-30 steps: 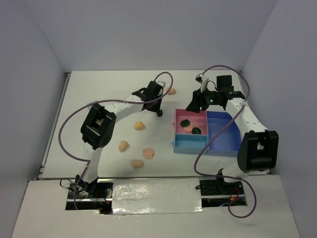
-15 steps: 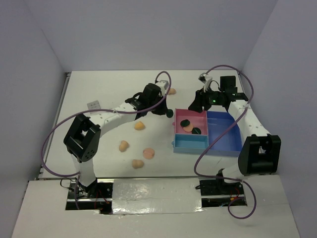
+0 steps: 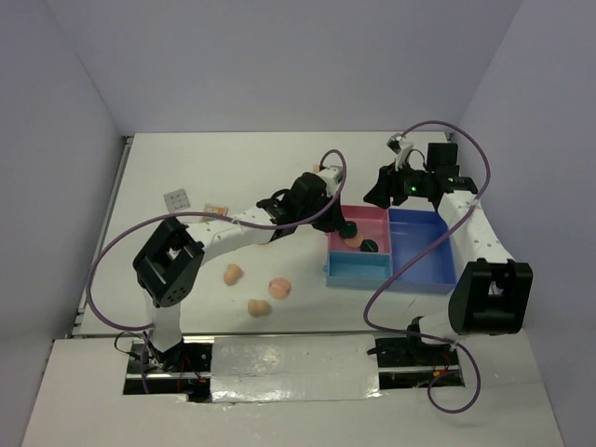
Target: Organize the makeup
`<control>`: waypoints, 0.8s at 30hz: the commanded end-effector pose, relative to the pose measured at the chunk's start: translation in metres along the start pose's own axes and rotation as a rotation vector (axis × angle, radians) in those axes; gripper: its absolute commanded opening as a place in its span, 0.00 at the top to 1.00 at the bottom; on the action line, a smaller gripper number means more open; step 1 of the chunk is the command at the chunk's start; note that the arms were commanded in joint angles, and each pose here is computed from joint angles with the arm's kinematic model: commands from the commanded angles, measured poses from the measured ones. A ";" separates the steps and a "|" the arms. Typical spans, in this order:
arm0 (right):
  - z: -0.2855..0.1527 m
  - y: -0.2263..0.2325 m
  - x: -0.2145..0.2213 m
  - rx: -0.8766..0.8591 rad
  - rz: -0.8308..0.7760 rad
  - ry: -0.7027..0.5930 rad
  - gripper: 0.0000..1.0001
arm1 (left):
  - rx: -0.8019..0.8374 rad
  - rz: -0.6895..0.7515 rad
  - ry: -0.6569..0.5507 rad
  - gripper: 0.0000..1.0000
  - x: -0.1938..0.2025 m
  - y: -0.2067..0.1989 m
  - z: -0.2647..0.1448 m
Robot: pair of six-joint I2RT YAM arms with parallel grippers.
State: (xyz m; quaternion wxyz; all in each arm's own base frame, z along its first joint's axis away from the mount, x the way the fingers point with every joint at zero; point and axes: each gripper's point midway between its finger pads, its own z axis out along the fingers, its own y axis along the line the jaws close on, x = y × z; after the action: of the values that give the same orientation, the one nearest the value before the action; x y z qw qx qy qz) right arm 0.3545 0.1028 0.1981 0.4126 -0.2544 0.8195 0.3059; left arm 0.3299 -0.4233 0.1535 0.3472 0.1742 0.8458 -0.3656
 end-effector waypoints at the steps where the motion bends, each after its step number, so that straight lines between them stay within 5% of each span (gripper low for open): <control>1: -0.006 0.007 -0.015 -0.014 -0.044 -0.051 0.45 | 0.023 -0.024 -0.029 0.89 -0.006 -0.009 0.014; 5: -0.007 0.007 -0.015 -0.016 -0.049 -0.056 0.45 | -0.007 -0.043 -0.027 0.62 -0.002 -0.003 0.020; 10: -0.008 0.007 -0.016 -0.017 -0.047 -0.057 0.45 | -0.020 -0.038 -0.051 0.57 -0.011 -0.004 0.019; 12: -0.009 0.008 -0.016 -0.020 -0.050 -0.058 0.45 | -0.020 -0.030 -0.063 0.59 -0.017 -0.006 0.016; 17: -0.009 0.016 -0.016 -0.067 -0.074 -0.060 0.44 | -0.044 -0.002 -0.126 0.89 -0.038 -0.011 -0.007; 24: -0.010 0.056 -0.003 -0.296 -0.176 -0.024 0.44 | -0.153 -0.005 -0.218 0.88 -0.049 0.013 -0.066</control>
State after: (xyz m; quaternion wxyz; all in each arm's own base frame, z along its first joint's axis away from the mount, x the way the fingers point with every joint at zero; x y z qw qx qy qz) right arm 0.3313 0.1209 0.2044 0.4055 -0.3230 0.7755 0.3603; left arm 0.3353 -0.3959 0.1753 0.3940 0.1292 0.8493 -0.3268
